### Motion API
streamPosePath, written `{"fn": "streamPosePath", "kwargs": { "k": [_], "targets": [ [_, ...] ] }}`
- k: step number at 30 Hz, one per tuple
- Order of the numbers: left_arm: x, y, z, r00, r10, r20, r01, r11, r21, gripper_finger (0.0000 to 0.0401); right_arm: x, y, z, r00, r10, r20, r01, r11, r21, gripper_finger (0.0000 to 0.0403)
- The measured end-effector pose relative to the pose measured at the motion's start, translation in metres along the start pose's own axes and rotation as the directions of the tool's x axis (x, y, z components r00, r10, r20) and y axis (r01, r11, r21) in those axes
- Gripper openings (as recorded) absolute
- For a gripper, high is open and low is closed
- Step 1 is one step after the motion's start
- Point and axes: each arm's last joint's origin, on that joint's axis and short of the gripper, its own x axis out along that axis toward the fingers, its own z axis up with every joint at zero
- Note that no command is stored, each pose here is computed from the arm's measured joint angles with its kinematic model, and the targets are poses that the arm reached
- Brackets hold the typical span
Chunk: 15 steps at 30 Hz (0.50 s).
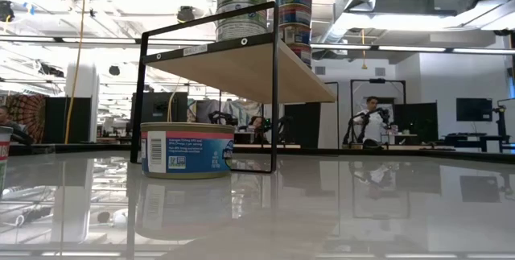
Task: Stack canned seafood by type on shelf
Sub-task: Stack the green tuna can on top of the stacked green tuna can on the shelf
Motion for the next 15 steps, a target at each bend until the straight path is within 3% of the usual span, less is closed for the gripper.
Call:
{"fn": "streamPosePath", "kwargs": {
  "k": [15],
  "targets": [
    [0.0000, -0.0007, -0.0010, 1.000, -0.027, -0.014, 0.027, 1.000, 0.000, 0.0224, -0.0017, -0.0062, -0.0036, 0.999, 0.037, -0.014, -0.036, 0.997, 0.062, 0.0256]
  ]
}}
